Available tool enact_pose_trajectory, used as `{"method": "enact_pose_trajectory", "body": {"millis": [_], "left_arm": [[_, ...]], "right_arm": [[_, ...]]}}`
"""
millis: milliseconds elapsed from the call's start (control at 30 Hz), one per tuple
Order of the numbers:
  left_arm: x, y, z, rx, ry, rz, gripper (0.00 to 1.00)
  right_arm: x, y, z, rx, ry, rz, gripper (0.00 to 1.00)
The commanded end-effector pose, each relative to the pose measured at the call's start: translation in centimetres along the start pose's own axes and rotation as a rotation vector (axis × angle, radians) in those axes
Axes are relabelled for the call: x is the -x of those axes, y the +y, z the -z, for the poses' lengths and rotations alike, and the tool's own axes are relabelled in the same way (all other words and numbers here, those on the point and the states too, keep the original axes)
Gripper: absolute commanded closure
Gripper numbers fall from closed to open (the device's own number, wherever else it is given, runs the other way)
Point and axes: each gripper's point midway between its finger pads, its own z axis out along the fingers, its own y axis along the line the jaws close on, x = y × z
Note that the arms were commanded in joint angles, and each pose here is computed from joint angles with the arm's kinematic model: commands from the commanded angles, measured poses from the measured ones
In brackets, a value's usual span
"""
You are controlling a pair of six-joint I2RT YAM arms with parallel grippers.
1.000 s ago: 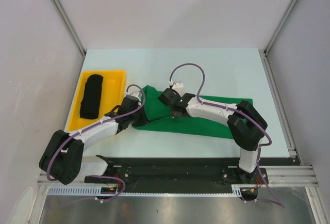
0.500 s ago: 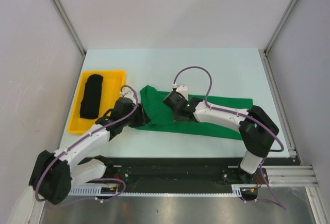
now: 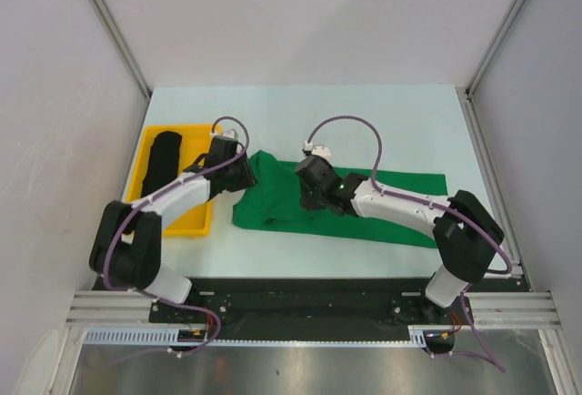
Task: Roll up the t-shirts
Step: Fold the T-shirt at the center of the board.
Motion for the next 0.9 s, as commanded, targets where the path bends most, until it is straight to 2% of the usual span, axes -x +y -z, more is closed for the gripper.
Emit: {"method": "enact_pose_trajectory", "body": {"millis": [0, 133, 300, 467, 600, 800, 867], "left_arm": [[3.8, -2.0, -2.6, -0.051, -0.065, -0.037, 0.62], [3.8, -2.3, -5.0, -0.046, -0.021, -0.034, 0.62], [4.6, -2.6, -6.3, -0.041, -0.023, -0.034, 0.61], [4.6, -2.0, -7.4, -0.004, -0.012, -0.045, 0.62], [4.5, -1.9, -8.1, 0.001, -0.002, -0.050, 0.63], [4.5, -1.9, -8.6, -0.001, 0.005, -0.063, 0.78], [4.6, -1.9, -8.3, -0.001, -0.001, -0.067, 0.89]], "right_arm": [[-2.7, 0.6, -1.4, 0.036, 0.041, -0.009, 0.75], [-3.9, 0.4, -2.5, 0.039, 0.066, -0.010, 0.77], [-4.4, 0.4, -2.7, 0.049, 0.075, -0.014, 0.78], [-3.9, 0.8, -2.1, 0.069, 0.065, -0.021, 0.78], [-1.9, 0.5, -1.0, 0.083, 0.019, -0.038, 0.76], [2.5, -1.7, -0.7, 0.094, -0.060, -0.098, 0.75], [3.7, -2.7, -1.0, 0.102, -0.070, -0.129, 0.75]]}}
